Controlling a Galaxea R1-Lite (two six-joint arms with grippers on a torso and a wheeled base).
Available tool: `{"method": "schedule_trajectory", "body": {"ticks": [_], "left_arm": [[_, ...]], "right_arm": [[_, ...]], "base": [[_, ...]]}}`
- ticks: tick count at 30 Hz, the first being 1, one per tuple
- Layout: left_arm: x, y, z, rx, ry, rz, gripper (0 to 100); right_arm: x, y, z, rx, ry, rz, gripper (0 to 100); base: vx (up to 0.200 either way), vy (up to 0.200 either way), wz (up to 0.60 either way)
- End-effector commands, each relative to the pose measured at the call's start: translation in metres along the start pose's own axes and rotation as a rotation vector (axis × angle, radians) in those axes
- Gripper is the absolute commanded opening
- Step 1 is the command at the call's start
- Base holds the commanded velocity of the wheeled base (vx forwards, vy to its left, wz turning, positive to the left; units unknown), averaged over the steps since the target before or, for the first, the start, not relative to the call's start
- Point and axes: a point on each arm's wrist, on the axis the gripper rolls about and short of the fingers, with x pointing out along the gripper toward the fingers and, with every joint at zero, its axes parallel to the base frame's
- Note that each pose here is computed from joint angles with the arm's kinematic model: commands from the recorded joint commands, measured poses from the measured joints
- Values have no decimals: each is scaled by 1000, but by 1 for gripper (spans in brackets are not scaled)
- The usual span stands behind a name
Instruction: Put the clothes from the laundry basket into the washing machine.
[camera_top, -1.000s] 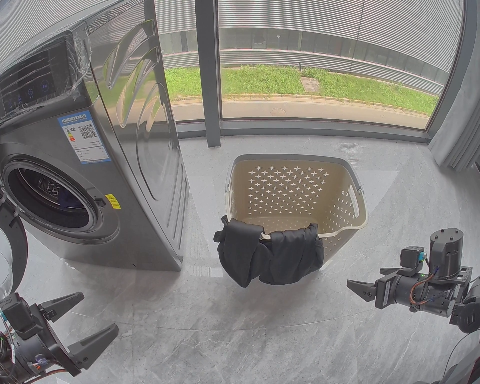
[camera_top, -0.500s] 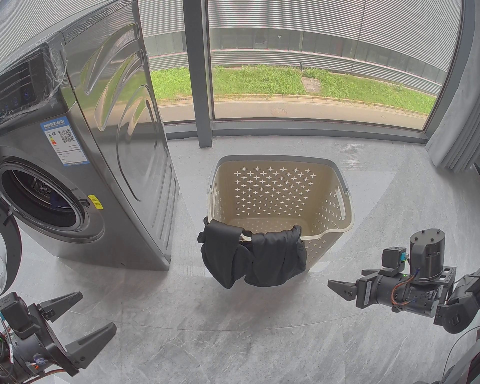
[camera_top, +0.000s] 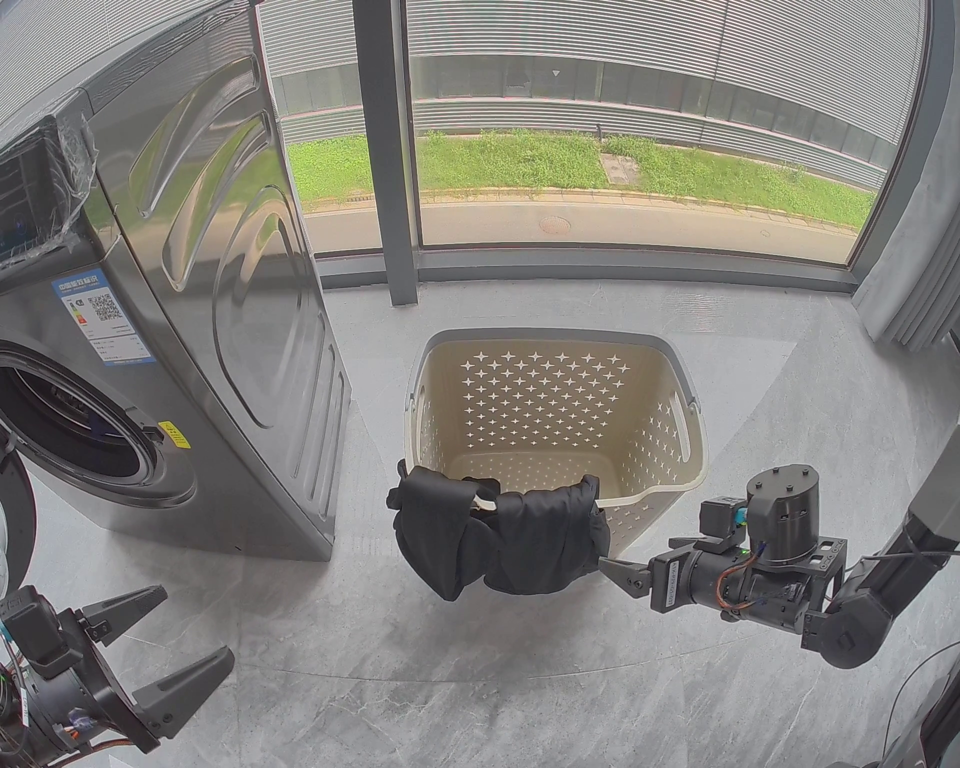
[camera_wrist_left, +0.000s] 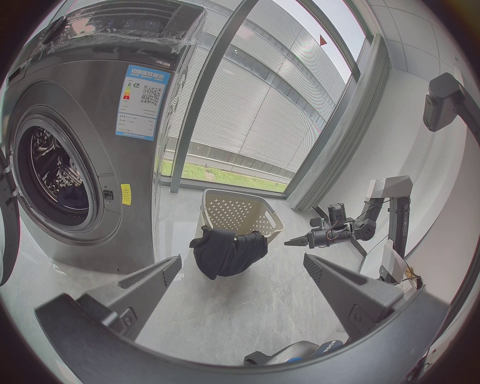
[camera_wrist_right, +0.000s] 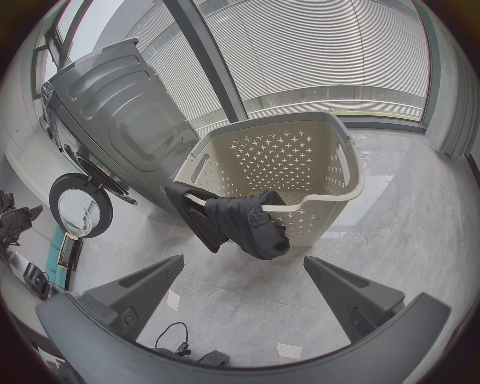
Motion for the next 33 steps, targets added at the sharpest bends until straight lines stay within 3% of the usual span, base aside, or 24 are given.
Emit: {"method": "schedule_trajectory", "body": {"ticks": [1, 8, 33], "left_arm": [[-1, 0, 0, -2, -5, -1, 100], [-1, 0, 0, -4, -6, -3, 100], [-1, 0, 0, -2, -11, -6, 100]], "right_arm": [[16, -1, -13, -5, 51, -8, 100], [23, 0, -19, -5, 74, -7, 100], [90, 4, -24, -12, 65, -16, 100]], "base": [[0, 0, 0], [0, 171, 0], [0, 0, 0]]}}
